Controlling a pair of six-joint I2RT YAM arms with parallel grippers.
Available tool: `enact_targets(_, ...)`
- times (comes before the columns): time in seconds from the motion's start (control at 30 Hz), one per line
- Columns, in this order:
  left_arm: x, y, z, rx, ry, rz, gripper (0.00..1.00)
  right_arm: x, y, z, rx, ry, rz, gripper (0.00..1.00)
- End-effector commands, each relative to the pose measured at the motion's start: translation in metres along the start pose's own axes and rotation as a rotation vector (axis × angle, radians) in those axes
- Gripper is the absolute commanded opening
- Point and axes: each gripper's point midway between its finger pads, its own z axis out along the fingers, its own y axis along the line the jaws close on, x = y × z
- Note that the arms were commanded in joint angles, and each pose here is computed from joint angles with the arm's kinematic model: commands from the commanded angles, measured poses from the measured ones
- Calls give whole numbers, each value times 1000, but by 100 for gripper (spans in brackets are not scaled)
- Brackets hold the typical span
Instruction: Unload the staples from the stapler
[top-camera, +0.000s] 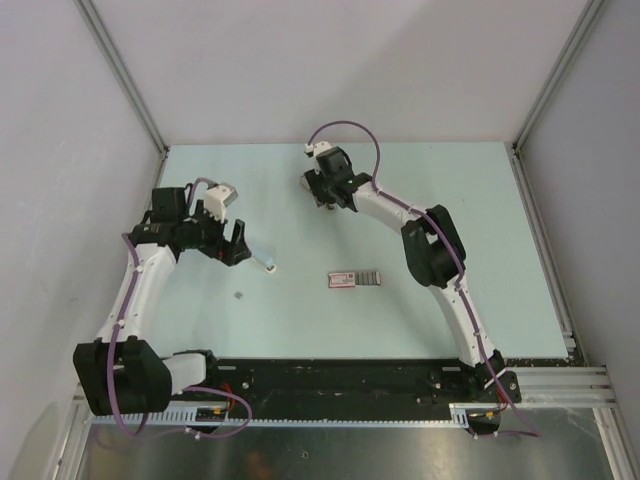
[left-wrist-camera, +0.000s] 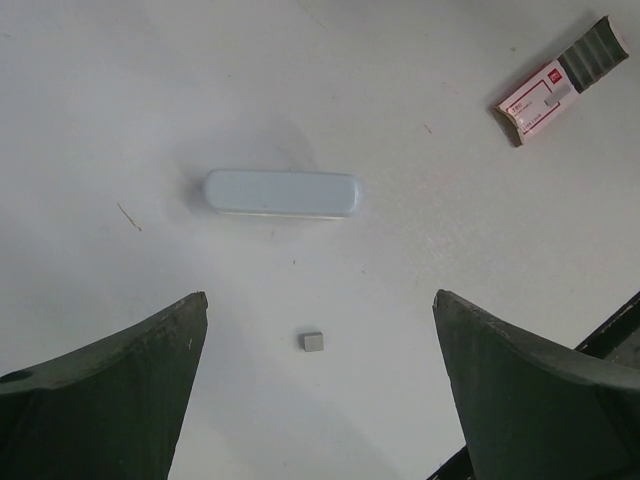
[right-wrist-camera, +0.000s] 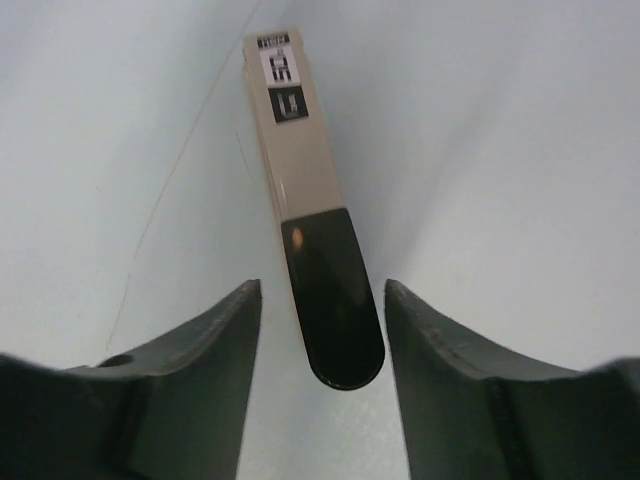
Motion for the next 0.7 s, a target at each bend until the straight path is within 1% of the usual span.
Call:
enact_targets(0.0,-15,-1,-2,-19,-33,49,100,-29,-1,-1,-5,-68,-9,52)
enact_targets(0.1,-14,-4,-1,-14,-30,58,99,-28,1,-1,-3,-64,-15,45)
enact_targets(0.2,-14,-6,-1,-13,-33,62,99,-25,2,0,-2,-48,-17,42)
enact_targets(0.23,-15,-7,-1,-12,-35,63,99,-23,2,0,1,-41,-19,43)
enact_targets(0.37,-17,-9,-4,-16,-46,74,99,-18,0,1,14,-18,-27,53)
enact_targets(0.5,-16,-10,-6,-22,-50,82,99,-17,-1,2,14,-11,-28,53)
enact_targets(0.6,-14,-11,-6,-24,-48,83,99,-19,1,2,8,-9,-23,48)
enact_targets(0.63,-13,-11,-6,-25,-47,82,99,-19,1,3,6,-7,-20,45)
enact_targets(0.67,-14,-11,-6,-27,-48,81,100,-20,2,2,3,-6,-17,38)
